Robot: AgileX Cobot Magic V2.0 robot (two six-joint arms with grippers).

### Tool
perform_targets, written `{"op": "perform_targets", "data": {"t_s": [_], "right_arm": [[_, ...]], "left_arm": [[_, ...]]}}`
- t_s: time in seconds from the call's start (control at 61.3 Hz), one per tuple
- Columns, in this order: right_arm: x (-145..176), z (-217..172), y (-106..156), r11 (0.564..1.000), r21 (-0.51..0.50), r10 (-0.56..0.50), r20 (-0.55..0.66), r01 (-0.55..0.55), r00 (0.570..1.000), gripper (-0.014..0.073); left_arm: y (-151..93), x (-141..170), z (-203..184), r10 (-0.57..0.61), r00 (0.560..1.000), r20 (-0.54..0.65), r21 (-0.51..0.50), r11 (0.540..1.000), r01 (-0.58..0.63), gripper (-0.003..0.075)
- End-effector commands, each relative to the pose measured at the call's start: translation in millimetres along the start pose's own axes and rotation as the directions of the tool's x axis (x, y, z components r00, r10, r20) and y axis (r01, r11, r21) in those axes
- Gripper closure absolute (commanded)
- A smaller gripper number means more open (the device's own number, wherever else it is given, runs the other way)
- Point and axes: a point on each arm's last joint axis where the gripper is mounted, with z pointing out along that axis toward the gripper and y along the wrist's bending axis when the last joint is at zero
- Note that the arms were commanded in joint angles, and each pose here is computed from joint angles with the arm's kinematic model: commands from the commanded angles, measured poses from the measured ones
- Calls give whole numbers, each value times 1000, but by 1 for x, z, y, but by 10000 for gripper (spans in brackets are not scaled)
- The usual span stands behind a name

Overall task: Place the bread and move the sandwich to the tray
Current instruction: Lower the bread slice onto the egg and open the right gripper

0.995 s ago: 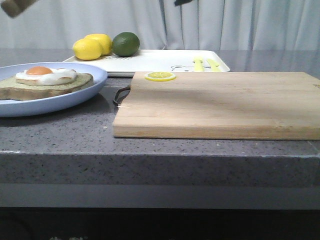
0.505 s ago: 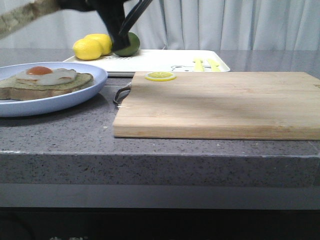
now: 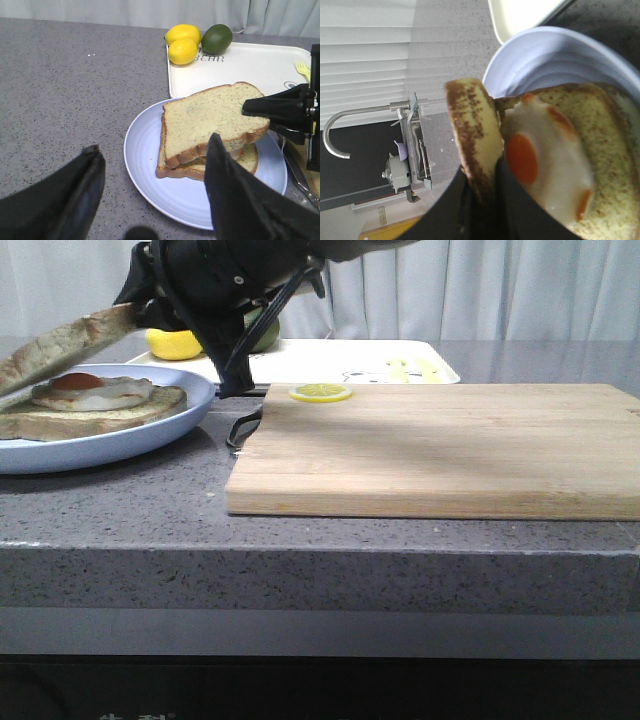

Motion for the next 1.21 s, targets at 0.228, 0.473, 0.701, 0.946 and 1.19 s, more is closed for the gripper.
{"op": "perform_targets", "data": {"t_s": [0.228,0.473,0.701,0.946,1.19], "right_arm": [[4,-16,35,988,-118,97,-30,-100,995,552],[5,-16,35,990,-119,76,-42,-80,996,282],[6,-16,34,994,-109,11,-50,-17,999,207],[1,-18,31,986,-97,-146,-96,137,985,207],[-17,-26,27,973,-108,-220,-175,204,960,207]], "left_arm": [[0,-17,-4,-17,994,107,1,1000,17,294],[0,-17,-4,-17,994,107,1,1000,17,294],[0,-17,-4,-17,994,107,1,1000,17,294],[0,-17,-4,-17,994,107,1,1000,17,294],[0,-17,-4,-17,994,107,1,1000,17,294]]}}
